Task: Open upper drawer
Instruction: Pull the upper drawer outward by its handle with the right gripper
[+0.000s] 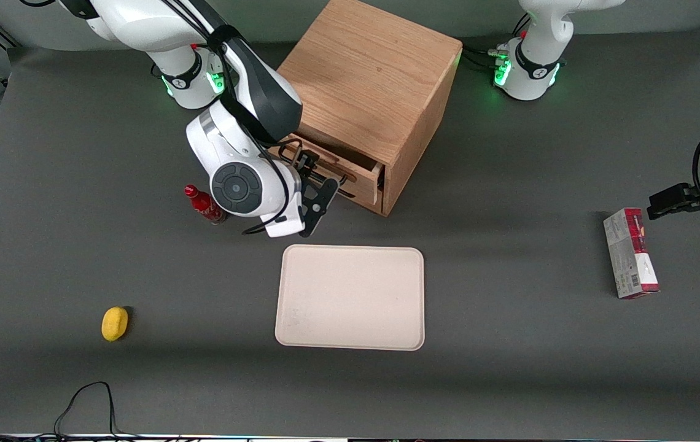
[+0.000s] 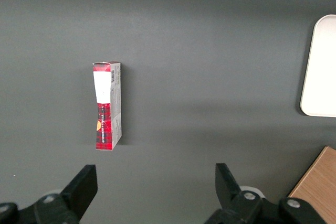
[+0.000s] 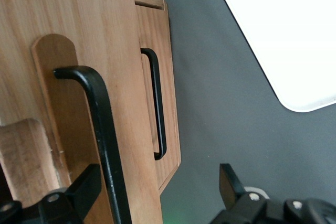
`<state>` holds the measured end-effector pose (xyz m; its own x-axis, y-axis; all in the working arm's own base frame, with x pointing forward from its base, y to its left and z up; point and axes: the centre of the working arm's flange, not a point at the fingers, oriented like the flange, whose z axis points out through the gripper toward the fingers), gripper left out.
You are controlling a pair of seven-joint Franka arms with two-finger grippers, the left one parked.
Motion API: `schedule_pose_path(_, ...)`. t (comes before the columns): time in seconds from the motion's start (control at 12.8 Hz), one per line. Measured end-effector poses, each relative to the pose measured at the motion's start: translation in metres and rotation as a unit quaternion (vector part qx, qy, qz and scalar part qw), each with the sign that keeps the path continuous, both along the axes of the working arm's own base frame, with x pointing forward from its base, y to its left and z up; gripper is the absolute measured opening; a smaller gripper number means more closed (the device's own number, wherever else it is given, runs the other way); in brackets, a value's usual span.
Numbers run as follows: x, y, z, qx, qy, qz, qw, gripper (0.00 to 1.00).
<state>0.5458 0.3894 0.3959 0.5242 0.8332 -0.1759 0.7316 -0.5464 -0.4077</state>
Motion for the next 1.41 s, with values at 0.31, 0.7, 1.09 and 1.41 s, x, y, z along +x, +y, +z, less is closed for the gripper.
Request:
schedule_pose_path(0.31, 0.001, -0.001, 0.0, 0.0, 0.0, -0.001, 1.0, 1.0)
schedule_pose_path(0.7, 0.002, -0.001, -0.016, -0.005, 0.009, 0.0, 0.9999, 1.0)
schedule_pose_path(1.09, 0.015, -0.011, -0.037, -0.005, 0.008, -0.011, 0.9999, 1.0)
schedule_pose_path(1.41, 0.032, -0.035, -0.035, 0.005, 0.003, -0.017, 0.9998, 1.0)
